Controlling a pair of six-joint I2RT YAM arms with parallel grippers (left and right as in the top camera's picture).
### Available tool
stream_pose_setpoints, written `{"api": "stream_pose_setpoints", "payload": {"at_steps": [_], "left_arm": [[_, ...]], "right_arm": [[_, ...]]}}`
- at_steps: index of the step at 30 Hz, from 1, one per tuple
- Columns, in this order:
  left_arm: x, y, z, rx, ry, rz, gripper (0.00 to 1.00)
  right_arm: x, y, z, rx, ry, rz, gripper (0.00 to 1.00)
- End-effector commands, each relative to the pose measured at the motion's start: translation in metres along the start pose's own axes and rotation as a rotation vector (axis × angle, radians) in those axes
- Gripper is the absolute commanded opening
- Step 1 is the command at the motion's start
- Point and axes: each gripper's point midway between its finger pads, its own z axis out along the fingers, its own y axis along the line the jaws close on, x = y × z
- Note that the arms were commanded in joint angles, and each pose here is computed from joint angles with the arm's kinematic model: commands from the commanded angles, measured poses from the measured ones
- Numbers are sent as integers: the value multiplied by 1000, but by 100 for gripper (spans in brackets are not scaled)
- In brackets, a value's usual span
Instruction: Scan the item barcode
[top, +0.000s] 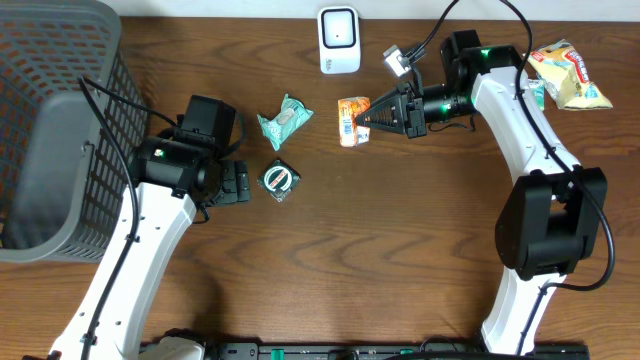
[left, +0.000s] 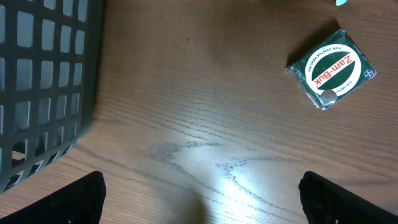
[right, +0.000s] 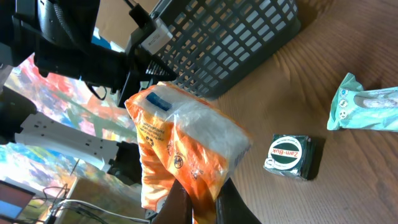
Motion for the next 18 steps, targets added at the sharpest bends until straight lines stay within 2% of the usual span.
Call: {"api": "stream_pose_setpoints", "payload": {"at_steps": [1, 18], "left_arm": [[0, 3, 1, -13, 4, -2, 98], [0, 3, 1, -13, 4, -2, 98]], "right_arm": [[-7, 11, 0, -14, -17, -24, 1], [-6, 10, 0, -9, -11, 3, 1]]}}
